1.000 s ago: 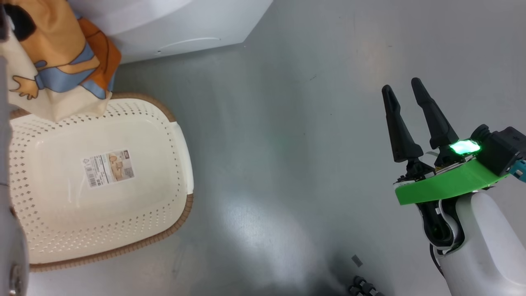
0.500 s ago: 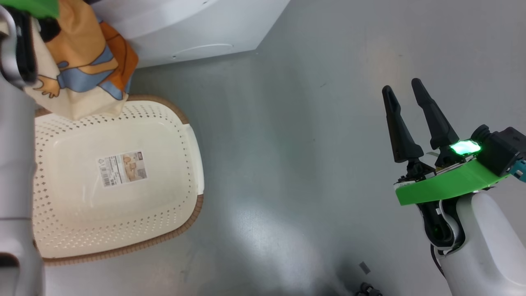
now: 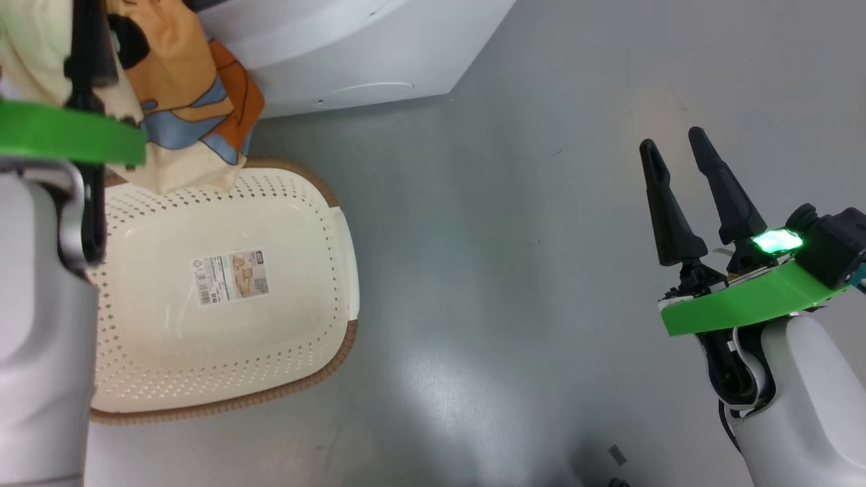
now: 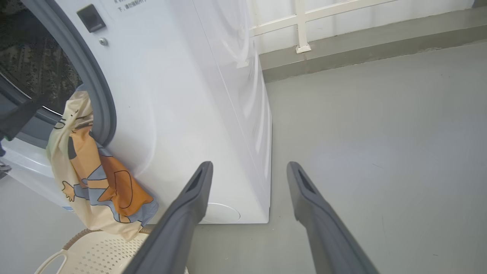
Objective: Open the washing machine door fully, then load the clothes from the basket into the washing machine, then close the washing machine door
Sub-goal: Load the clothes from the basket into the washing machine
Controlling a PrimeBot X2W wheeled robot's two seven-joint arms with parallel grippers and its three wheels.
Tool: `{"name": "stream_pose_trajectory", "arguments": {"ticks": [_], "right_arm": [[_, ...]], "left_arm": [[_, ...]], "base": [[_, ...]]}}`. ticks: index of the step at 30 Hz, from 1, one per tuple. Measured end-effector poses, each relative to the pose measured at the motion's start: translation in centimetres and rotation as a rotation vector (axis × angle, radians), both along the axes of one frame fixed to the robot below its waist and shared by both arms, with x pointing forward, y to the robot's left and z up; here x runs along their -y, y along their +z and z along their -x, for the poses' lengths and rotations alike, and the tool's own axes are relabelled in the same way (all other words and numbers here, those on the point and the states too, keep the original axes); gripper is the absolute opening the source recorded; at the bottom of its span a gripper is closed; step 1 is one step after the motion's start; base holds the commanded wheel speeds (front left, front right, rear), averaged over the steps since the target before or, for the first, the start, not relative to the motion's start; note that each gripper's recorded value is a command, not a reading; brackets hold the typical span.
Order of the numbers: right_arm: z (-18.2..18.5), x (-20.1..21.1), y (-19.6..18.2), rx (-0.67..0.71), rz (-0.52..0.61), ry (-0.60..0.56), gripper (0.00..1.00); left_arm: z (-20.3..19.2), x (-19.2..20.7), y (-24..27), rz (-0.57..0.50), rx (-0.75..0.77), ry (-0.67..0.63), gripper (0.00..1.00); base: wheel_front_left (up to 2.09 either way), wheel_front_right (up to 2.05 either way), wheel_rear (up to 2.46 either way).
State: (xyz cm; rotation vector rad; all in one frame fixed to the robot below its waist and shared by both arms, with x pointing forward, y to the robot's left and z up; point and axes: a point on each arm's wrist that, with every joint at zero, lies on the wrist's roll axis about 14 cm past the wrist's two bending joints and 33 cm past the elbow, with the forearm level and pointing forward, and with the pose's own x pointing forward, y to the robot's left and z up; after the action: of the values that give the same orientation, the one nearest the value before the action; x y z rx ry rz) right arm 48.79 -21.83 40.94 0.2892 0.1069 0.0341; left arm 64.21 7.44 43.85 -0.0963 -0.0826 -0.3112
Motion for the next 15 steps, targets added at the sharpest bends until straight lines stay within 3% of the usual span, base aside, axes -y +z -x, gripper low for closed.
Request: {"name": "stream_pose_trajectory", "arguments": {"ticks": [15], "right_arm": [[-0.1,0.4,0.0,0.005,0.003,-0.011,1.0]], "left_arm": [[6.7,-1.8,-2.0,0.044,-0.033,0.058,1.0]], "base": [[0.0,0.0,0.0]]}}
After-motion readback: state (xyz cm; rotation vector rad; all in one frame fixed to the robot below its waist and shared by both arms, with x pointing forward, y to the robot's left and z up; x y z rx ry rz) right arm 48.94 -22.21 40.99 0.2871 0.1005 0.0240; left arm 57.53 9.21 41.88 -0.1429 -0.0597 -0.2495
